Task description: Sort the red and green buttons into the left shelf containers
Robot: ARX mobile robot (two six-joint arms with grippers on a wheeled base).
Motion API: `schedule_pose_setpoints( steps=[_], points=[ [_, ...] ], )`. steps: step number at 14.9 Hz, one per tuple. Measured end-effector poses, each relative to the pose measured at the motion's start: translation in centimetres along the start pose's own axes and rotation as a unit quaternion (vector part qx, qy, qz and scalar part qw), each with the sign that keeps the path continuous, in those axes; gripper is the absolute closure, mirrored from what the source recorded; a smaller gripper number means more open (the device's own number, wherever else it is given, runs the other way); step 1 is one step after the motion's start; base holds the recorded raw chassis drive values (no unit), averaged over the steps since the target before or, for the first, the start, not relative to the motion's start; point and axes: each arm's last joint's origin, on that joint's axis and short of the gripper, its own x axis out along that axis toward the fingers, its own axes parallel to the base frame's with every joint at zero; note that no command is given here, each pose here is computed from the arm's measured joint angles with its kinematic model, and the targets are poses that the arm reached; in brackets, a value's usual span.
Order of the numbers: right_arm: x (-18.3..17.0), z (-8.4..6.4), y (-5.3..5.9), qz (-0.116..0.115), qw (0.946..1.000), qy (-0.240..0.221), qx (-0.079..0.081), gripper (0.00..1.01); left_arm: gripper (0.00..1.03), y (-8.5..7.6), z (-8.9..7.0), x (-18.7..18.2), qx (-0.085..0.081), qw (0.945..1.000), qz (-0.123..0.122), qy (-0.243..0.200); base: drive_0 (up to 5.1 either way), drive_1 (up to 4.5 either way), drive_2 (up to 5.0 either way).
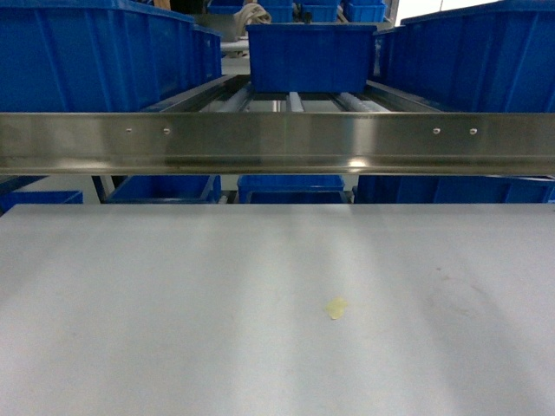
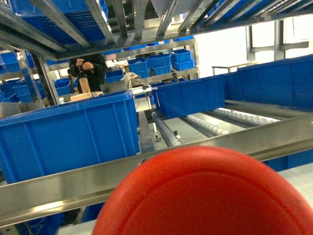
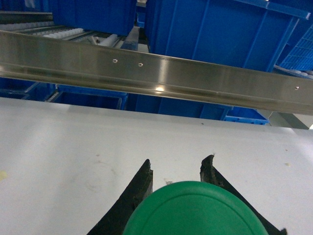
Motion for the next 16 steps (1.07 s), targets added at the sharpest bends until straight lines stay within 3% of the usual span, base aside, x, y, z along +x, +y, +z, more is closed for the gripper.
schedule_pose_setpoints(
  steps=[16],
  points=[
    [0.01, -0.01, 0.00, 0.000, 1.0000, 0.000, 0.000, 0.75, 0.78, 0.00, 0.01, 0.00, 0.000, 1.0000, 0.000, 0.000, -4.9, 2.50, 2.5]
  ],
)
